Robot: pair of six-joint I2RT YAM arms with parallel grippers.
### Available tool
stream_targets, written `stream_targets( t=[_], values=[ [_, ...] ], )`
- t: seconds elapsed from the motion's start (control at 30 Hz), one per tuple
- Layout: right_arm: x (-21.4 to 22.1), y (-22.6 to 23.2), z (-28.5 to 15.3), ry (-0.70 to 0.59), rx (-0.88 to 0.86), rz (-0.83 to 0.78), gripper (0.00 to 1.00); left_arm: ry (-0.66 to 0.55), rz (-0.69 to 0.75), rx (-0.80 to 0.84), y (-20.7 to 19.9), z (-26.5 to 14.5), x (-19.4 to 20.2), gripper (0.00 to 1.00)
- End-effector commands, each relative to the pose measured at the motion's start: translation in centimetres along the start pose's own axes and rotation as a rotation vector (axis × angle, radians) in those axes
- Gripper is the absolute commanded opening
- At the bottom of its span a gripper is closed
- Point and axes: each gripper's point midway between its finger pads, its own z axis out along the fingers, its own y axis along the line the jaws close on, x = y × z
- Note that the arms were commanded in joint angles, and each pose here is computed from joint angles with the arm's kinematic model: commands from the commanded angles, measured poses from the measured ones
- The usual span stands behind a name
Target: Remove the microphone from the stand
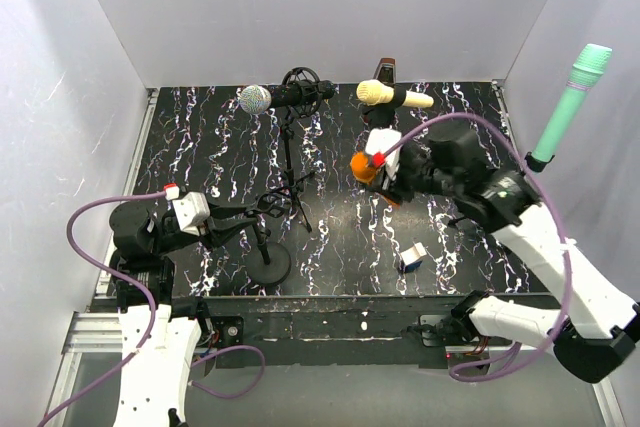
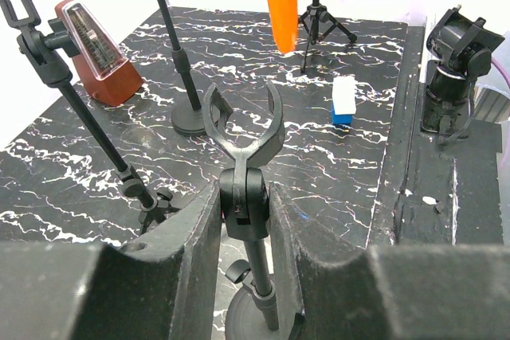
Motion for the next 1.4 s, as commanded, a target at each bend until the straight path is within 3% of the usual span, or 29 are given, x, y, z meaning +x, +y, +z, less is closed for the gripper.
stream_targets(
  t=[0.0,0.3,0.9,1.1,1.37],
  values=[
    [7.2,-1.0,-0.2,0.209,0.08,-0.134,0.01,0.042,-0.096,-0.034,0.2,-0.2,2.3,0.14],
    [17.2,-1.5,0.8,0.496,0.109,-0.303,0.01,0.042,-0.105,-0.042,0.2,-0.3,2.4,0.17],
    [27.9,1.4,6.2,0.684,-0.078,-0.308,0.03,0.036,-0.103,-0.043,0.3,-0.3,1.5,0.19],
    [30.2,2.7,6.4,0.725,-0.126,-0.284,0.18,0.037,-0.111,-0.046,0.4,-0.3,1.4,0.19],
    [28.5,3.2,6.1,0.67,-0.121,-0.233,0.78,0.027,-0.104,0.011,-0.3,-0.2,1.0,0.2]
  ],
)
